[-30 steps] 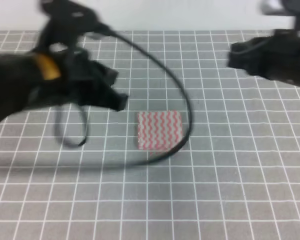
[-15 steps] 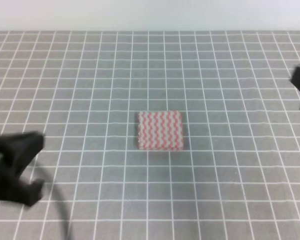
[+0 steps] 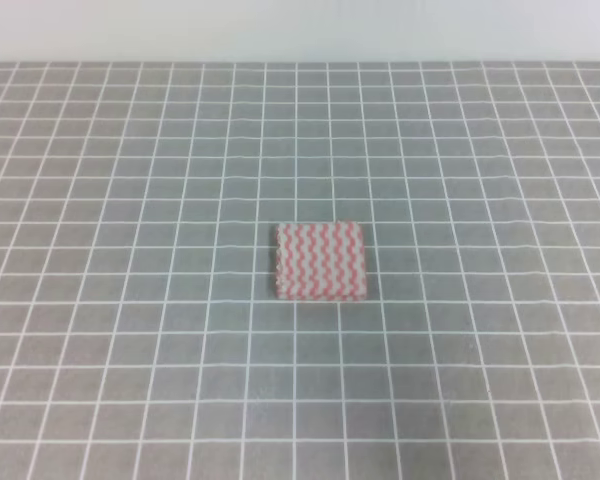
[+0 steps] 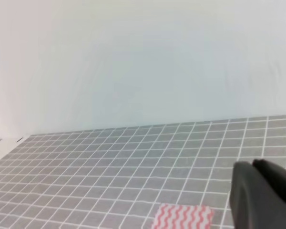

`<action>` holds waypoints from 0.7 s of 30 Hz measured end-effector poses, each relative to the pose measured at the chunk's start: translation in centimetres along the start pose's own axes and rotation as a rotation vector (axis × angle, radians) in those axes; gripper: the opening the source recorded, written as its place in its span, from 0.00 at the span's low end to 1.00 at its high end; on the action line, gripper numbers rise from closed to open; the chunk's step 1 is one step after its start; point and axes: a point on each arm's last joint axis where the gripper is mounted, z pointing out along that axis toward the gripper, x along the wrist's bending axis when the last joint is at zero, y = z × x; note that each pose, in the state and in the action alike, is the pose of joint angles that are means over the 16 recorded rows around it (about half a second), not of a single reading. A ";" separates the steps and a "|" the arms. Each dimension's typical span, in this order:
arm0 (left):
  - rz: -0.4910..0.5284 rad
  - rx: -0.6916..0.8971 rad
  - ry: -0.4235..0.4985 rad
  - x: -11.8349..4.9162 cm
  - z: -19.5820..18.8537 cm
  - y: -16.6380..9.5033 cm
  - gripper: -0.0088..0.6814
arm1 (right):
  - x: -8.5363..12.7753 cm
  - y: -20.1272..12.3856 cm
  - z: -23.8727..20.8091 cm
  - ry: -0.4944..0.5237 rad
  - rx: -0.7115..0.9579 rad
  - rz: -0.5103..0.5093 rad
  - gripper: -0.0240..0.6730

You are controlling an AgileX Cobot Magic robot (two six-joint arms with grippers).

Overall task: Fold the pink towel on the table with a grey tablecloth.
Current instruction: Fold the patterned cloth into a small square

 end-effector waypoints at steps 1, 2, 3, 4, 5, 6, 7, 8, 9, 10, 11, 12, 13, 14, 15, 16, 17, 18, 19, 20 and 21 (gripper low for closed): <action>-0.001 0.000 0.001 0.0 -0.2 -0.1 0.01 | 0.0 -0.1 -0.1 0.004 0.000 0.000 0.01; -0.001 0.001 0.002 0.1 -0.4 -0.2 0.01 | 0.0 -0.2 -0.2 0.007 0.002 -0.001 0.01; -0.001 0.002 0.003 0.1 -0.5 -0.3 0.01 | 0.1 -0.2 -0.2 0.010 0.004 -0.001 0.01; -0.002 0.004 0.003 0.1 -0.6 -0.4 0.01 | 0.1 -0.3 -0.3 0.012 0.006 -0.001 0.01; -0.002 0.006 0.004 0.1 -0.7 -0.5 0.01 | 0.1 -0.4 -0.3 0.015 0.008 -0.001 0.01; -0.003 0.009 0.005 0.1 -0.8 -0.6 0.01 | 0.1 -0.4 -0.3 0.017 0.012 -0.001 0.01; -0.002 0.012 0.006 0.1 -0.8 -0.6 0.01 | 0.1 -0.5 -0.3 0.020 0.016 0.000 0.01; -0.002 0.014 0.006 0.2 -0.8 -0.6 0.01 | 0.1 -0.5 -0.3 0.022 0.020 0.000 0.01; -0.002 0.017 0.006 0.2 -0.8 -0.7 0.01 | 0.1 -0.6 -0.3 0.025 0.024 0.000 0.01; -0.002 0.018 0.007 0.2 -0.8 -0.7 0.01 | 0.2 -0.6 -0.3 0.028 0.027 0.000 0.01; -0.002 0.019 0.007 0.2 -0.8 -0.7 0.01 | 0.2 -0.7 -0.3 0.031 0.031 0.000 0.01; -0.002 0.020 0.007 0.2 -0.8 -0.7 0.01 | 0.2 -0.7 -0.3 0.035 0.037 0.000 0.01; -0.002 0.020 0.007 0.2 -0.8 -0.7 0.01 | 0.3 -0.8 -0.3 0.039 0.042 0.000 0.01; -0.002 0.020 0.007 0.2 -0.8 -0.7 0.01 | 0.3 -0.8 -0.3 0.043 0.046 0.000 0.01; -0.001 0.020 0.007 0.2 -0.8 -0.7 0.01 | 0.3 -0.9 -0.3 0.046 0.052 0.000 0.01; 0.000 0.021 0.008 0.2 -0.8 -0.7 0.01 | 0.4 -0.9 -0.3 0.050 0.057 0.000 0.01; 0.001 0.021 0.009 0.2 -0.7 -0.7 0.01 | 0.4 -0.9 -0.3 0.055 0.062 0.000 0.01; 0.001 0.021 0.009 0.2 -0.8 -0.7 0.01 | 0.4 -1.0 -0.3 0.059 0.067 0.000 0.01; 0.002 0.021 0.010 0.2 -0.8 -0.7 0.01 | 0.5 -1.0 -0.3 0.063 0.072 0.000 0.01; 0.004 0.021 0.011 0.2 -0.7 -0.7 0.01 | 0.5 -1.1 -0.3 0.068 0.077 0.000 0.01; 0.005 0.021 0.013 0.2 -0.7 -0.6 0.01 | 0.6 -1.1 -0.3 0.072 0.082 0.000 0.01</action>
